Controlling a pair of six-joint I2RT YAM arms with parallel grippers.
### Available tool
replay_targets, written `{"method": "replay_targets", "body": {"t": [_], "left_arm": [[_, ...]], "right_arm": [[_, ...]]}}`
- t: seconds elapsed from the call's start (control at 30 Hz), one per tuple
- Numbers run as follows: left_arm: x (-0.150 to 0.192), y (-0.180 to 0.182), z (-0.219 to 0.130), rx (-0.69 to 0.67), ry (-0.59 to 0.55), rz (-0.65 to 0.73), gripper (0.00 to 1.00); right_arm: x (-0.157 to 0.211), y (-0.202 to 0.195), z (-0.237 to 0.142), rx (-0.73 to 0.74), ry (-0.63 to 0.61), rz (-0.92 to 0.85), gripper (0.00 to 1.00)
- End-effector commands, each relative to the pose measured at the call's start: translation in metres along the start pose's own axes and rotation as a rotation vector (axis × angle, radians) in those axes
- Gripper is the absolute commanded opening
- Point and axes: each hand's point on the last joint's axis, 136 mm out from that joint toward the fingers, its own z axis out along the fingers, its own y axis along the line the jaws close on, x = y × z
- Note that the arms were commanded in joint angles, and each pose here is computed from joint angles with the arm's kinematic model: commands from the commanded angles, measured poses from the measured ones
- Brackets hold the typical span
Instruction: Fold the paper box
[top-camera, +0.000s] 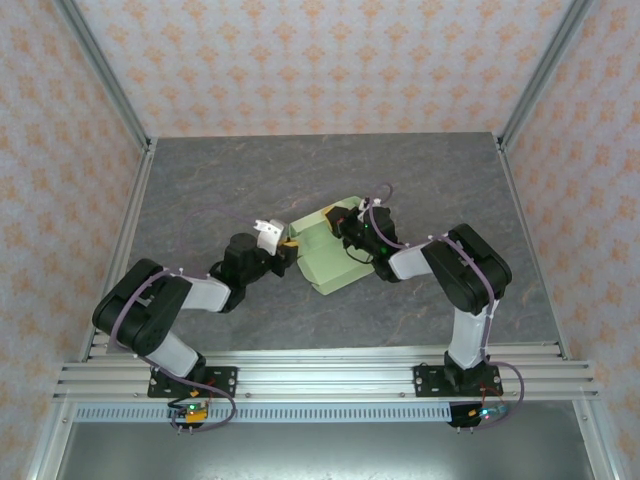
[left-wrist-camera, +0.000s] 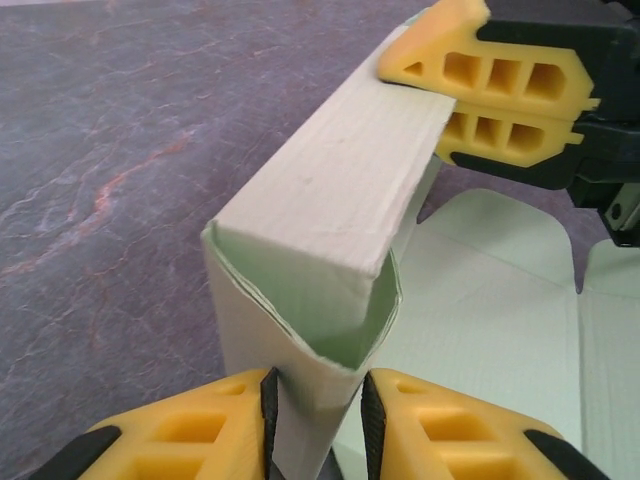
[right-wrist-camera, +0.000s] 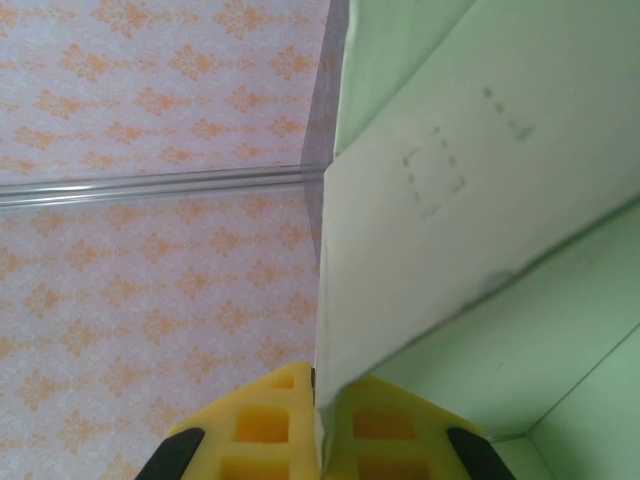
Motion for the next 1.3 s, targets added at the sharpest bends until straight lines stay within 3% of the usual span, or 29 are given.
{"method": "replay_targets", "body": {"t": [0.0,0.27,0.53,0.8,1.27], "left_arm": [[-0.002,-0.010,0.008,0.039,0.007,0.016,0.30],[0.010,-0.008,0.027,-0.048,0.040,-0.013,0.31],[0.002,0.007,0.037,-0.180,0.017,-0.043,0.33],[-0.008,0.012,0.041,-0.213,0.000,-0.037,0.33],[-0.019,0.028,0.039,-0.307,-0.049,-0.049,0.50]], "right_arm": [[0.005,0.002,-0.002,-0.027,0.013,-0.017,0.02],[0.008,0.001,-0.001,-0.032,0.000,-0.009,0.02],[0.020,-0.001,-0.002,-0.029,-0.029,-0.004,0.01],[0.023,-0.001,-0.004,-0.028,-0.032,-0.001,0.01],[0.024,-0.013,-0.004,0.000,-0.039,0.015,0.00]]}}
